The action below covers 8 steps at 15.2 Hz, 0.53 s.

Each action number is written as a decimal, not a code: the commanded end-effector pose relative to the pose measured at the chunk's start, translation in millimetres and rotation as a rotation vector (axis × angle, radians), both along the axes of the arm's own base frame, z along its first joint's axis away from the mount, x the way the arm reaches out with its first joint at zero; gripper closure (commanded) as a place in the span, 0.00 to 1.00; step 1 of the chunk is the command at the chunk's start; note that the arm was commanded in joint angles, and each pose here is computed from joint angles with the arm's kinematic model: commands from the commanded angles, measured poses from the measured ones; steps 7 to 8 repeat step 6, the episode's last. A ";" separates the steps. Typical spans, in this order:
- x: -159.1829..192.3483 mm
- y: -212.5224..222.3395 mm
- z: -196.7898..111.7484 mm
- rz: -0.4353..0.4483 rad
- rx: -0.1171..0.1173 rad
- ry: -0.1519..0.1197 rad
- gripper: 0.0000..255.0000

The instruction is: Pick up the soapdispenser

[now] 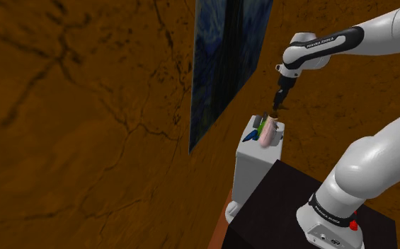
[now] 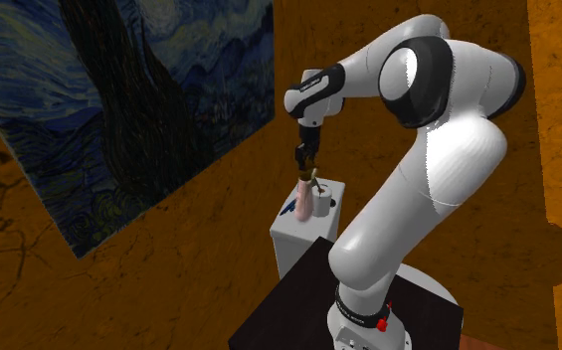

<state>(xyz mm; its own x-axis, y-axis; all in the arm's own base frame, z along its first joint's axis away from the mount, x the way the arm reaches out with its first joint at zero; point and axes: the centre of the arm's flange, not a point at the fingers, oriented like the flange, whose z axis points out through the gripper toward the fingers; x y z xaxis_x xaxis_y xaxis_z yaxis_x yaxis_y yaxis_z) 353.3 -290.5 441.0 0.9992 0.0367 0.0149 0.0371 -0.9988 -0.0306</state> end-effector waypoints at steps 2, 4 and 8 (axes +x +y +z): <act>-0.6 0.7 15.8 0.000 0.000 0.000 1.00; -0.6 0.7 26.4 0.000 0.000 0.000 1.00; -0.6 0.7 27.2 0.000 0.000 0.000 1.00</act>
